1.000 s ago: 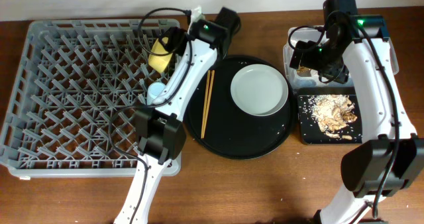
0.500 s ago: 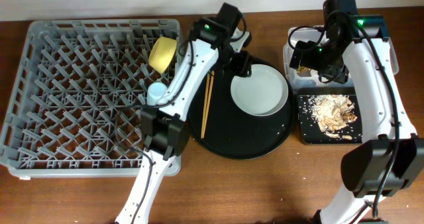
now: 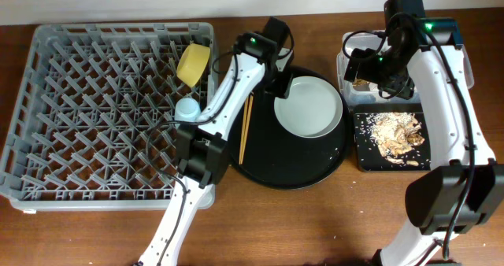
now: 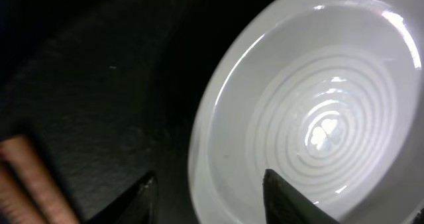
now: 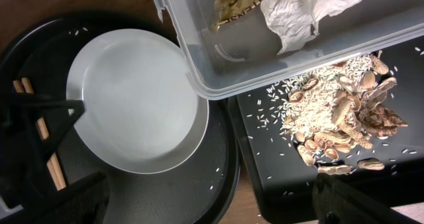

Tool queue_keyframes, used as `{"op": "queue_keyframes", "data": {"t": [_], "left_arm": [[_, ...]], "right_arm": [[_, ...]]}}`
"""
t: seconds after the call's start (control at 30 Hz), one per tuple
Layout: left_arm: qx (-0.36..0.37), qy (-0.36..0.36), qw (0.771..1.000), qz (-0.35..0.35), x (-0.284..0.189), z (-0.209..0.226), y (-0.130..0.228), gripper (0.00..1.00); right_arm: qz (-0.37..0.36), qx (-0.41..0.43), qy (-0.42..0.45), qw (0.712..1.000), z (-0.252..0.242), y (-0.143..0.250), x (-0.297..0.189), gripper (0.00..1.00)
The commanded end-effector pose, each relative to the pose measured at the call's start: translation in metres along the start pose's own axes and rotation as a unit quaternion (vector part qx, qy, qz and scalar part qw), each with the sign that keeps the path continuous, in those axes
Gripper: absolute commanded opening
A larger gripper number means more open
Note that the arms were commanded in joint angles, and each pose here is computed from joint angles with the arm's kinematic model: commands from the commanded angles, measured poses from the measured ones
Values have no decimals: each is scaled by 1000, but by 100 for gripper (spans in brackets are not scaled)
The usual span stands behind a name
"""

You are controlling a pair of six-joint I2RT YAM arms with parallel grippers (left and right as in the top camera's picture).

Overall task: Sort waste into correct bins and load items into the dishwasher rack
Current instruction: 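Reach the left gripper to the white plate edge and grasp it, then lift the white plate and stand it upright in the rack, left gripper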

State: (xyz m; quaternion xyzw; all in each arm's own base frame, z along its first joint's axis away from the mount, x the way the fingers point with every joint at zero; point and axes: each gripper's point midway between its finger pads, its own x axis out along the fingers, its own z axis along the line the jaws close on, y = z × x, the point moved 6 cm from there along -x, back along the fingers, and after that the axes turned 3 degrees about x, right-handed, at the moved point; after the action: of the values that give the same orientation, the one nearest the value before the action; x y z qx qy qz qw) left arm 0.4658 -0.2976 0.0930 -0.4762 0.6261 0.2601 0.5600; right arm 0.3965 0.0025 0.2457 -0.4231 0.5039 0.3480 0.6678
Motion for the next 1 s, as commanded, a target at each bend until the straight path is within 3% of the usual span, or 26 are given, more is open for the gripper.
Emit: {"op": "queue_keyframes", "data": {"t": [0.0, 0.13, 0.33, 0.53, 0.77, 0.87, 0.97], "left_arm": [[4, -6, 1000, 12, 16, -3, 4, 37], [4, -6, 1000, 14, 19, -3, 4, 29], [2, -7, 1000, 24, 29, 0, 7, 1], [2, -7, 1000, 15, 24, 1, 4, 1], [-20, -46, 993, -111, -106, 31, -23, 1], [-37, -126, 974, -183, -184, 50, -22, 1], [-69, -252, 934, -244, -263, 70, -5, 1]], "right_arm": [[5, -7, 1, 1000, 1, 2, 3, 99], [5, -7, 1, 1000, 1, 2, 3, 98], [5, -7, 1, 1000, 1, 2, 3, 98], [5, -7, 1, 1000, 1, 2, 3, 98], [5, -7, 1, 1000, 1, 2, 3, 98], [5, -7, 1, 1000, 1, 2, 3, 98], [5, -7, 1, 1000, 1, 2, 3, 98]]}}
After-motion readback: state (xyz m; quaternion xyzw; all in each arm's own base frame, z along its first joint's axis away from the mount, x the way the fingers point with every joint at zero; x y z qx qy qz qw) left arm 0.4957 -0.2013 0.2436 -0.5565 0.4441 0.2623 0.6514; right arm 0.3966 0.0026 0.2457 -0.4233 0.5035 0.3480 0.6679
